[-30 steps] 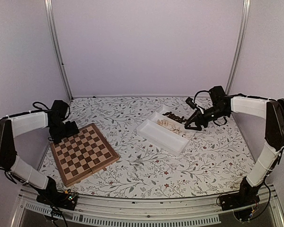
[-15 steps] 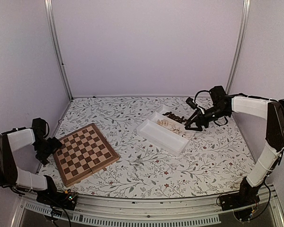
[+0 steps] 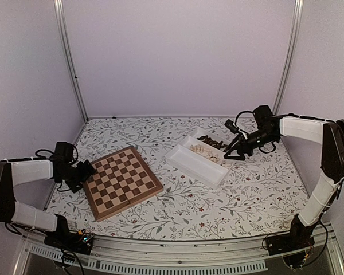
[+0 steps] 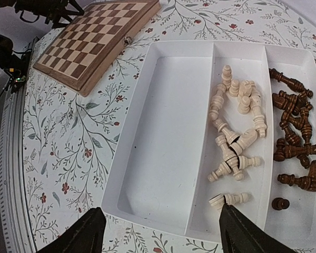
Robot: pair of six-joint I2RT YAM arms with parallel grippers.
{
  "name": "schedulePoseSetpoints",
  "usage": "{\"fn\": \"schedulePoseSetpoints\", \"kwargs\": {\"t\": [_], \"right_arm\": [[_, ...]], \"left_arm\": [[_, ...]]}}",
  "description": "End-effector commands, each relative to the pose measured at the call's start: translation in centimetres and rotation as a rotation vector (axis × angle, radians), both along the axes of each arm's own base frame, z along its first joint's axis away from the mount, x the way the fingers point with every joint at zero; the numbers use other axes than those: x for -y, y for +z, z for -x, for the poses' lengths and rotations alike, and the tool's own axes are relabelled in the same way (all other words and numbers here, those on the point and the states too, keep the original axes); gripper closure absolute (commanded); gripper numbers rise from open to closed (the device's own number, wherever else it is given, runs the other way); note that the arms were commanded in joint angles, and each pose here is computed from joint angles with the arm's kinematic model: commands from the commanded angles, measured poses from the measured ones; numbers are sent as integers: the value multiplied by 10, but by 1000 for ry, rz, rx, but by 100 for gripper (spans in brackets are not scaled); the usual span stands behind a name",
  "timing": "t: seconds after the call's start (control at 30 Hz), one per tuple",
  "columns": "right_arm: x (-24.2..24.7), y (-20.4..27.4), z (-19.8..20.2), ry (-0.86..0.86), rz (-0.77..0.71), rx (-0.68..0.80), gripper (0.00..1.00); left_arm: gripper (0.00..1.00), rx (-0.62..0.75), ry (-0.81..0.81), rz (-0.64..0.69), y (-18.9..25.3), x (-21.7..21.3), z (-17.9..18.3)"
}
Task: Set up the chess pieces on the board
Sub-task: Move the chessboard to the center of the board.
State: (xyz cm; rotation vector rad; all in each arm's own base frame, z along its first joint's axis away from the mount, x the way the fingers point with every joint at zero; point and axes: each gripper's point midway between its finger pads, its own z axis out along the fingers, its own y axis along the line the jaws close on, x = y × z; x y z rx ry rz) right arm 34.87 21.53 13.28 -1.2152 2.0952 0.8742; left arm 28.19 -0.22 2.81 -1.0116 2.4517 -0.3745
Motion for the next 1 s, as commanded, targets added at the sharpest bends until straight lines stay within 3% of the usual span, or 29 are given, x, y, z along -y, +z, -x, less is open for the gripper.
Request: {"fn": "schedulePoseSetpoints", "kwargs": {"t": [0.0, 0.1, 0.2, 0.27, 0.4, 0.6, 0.8, 0.97], "right_arm": [[-2, 0, -1, 14, -15, -21, 21], [-2, -2, 0, 12, -16, -31, 21], [-3, -3, 1, 16, -19, -41, 21], [-5, -4, 2, 22, -15, -40, 21], [-16, -13, 8, 52, 19, -40, 22], [-29, -9, 18, 96, 19, -34, 22], [-23, -12, 18, 95, 61, 0, 22], [-25, -13, 20, 108, 48, -15, 22]], "left_arm": [[6, -118, -89, 162, -17, 63, 33], [7, -158, -120, 114, -7, 73, 39], [7, -160, -143, -68, 17, 55, 30], [6, -104, -169, -188, 35, 42, 9], [2, -7, -331, -289, 53, 51, -46], [1, -39, -552, -236, 17, 78, -101], [0, -173, -694, -234, -15, 80, -103], [1, -200, -748, -271, -19, 75, -94]]}}
